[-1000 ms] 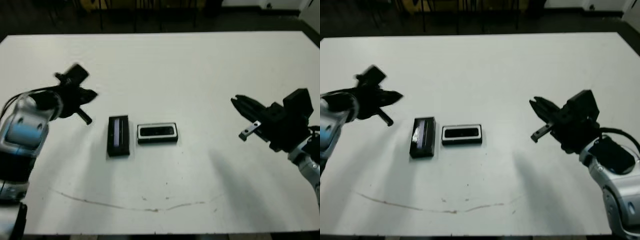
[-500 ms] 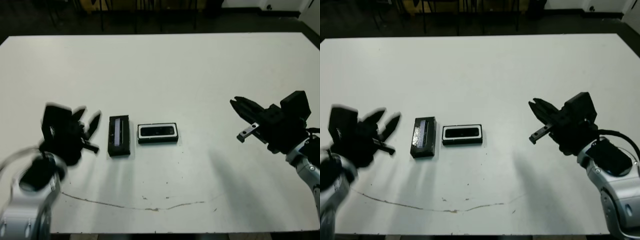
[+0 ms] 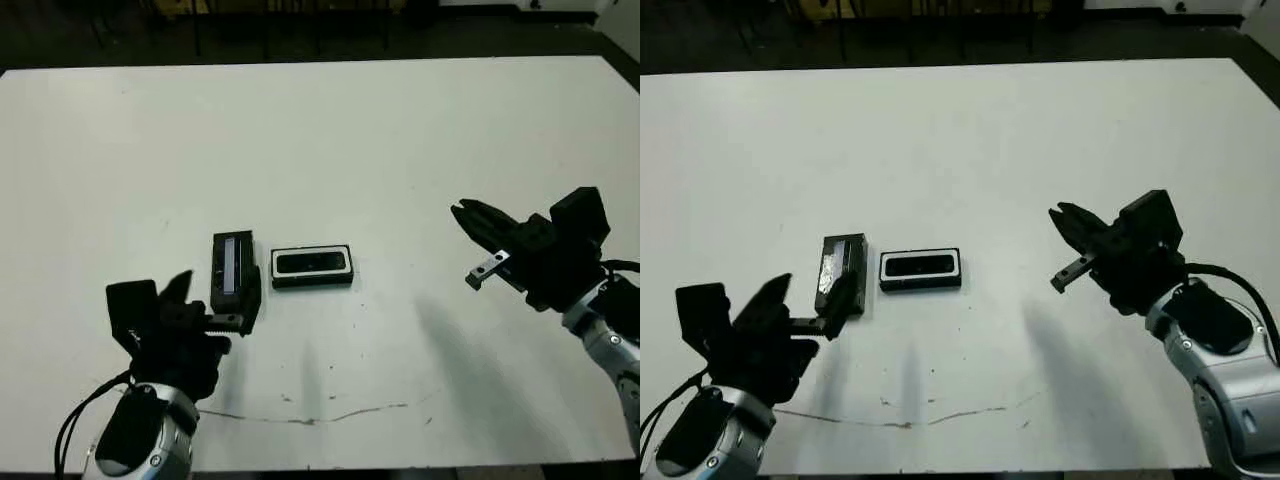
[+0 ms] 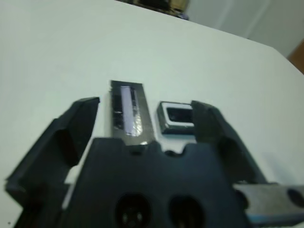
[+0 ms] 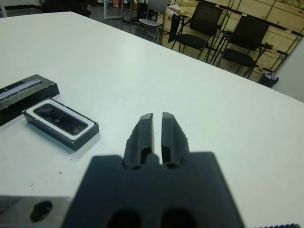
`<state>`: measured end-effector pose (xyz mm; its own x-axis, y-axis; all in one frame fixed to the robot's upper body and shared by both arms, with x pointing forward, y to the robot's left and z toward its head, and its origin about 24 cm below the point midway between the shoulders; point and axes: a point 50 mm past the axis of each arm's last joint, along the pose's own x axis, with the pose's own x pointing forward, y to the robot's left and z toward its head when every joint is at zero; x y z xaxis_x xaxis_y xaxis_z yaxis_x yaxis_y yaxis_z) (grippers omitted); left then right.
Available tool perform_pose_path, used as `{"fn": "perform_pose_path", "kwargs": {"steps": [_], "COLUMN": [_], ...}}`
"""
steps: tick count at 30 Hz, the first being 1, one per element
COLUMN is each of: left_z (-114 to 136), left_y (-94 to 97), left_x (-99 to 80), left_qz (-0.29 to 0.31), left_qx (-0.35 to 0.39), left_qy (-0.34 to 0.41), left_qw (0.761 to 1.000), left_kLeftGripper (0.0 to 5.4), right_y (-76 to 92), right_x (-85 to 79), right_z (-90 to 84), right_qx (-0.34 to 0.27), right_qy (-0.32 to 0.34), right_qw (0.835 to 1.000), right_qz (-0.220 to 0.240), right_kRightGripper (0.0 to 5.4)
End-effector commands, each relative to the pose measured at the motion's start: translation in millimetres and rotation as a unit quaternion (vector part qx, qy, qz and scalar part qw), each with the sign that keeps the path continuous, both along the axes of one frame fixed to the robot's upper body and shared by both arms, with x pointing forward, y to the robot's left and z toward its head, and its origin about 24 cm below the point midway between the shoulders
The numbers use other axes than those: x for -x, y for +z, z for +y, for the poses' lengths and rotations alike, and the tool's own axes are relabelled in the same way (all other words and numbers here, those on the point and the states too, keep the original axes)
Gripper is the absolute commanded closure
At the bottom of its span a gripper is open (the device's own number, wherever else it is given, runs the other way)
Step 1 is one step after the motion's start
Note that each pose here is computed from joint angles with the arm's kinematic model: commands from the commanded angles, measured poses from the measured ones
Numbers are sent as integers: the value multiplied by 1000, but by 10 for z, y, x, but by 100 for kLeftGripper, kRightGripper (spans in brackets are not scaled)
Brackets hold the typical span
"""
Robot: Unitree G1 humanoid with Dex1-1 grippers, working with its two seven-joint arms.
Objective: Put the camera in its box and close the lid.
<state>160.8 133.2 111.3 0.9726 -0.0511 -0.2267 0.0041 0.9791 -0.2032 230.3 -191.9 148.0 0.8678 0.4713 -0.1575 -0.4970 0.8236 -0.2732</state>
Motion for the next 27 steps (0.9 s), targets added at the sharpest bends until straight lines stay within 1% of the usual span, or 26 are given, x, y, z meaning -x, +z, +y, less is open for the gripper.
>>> {"fn": "perform_pose_path", "kwargs": {"steps": [1, 7, 11, 18, 24, 27], "left_z": [-29, -67, -79, -119, -106, -78], "left_y": [-216, -261, -289, -344, -388, -403], "left_x": [69, 19, 3, -17, -66, -107], "left_qz": [52, 62, 57, 63, 69, 70], "left_qx": [19, 5, 0, -1, -23, -49], "left_qy": [29, 35, 47, 35, 32, 26], "left_qw": [998, 997, 997, 997, 997, 996], "left_kLeftGripper": [3, 3, 3, 3, 3, 3], "right_y": [-47, -65, -79, -83, -97, -105], "right_x": [18, 20, 17, 18, 20, 20], "right_z": [8, 8, 4, 11, 6, 3], "right_qx": [7, 5, 0, -4, -7, -8], "right_qy": [-1, 0, 4, 1, 3, 4], "right_qw": [1000, 1000, 1000, 1000, 1000, 1000], "right_qz": [13, 19, 19, 25, 23, 23], "right_kRightGripper": [540, 540, 540, 540, 540, 540]}}
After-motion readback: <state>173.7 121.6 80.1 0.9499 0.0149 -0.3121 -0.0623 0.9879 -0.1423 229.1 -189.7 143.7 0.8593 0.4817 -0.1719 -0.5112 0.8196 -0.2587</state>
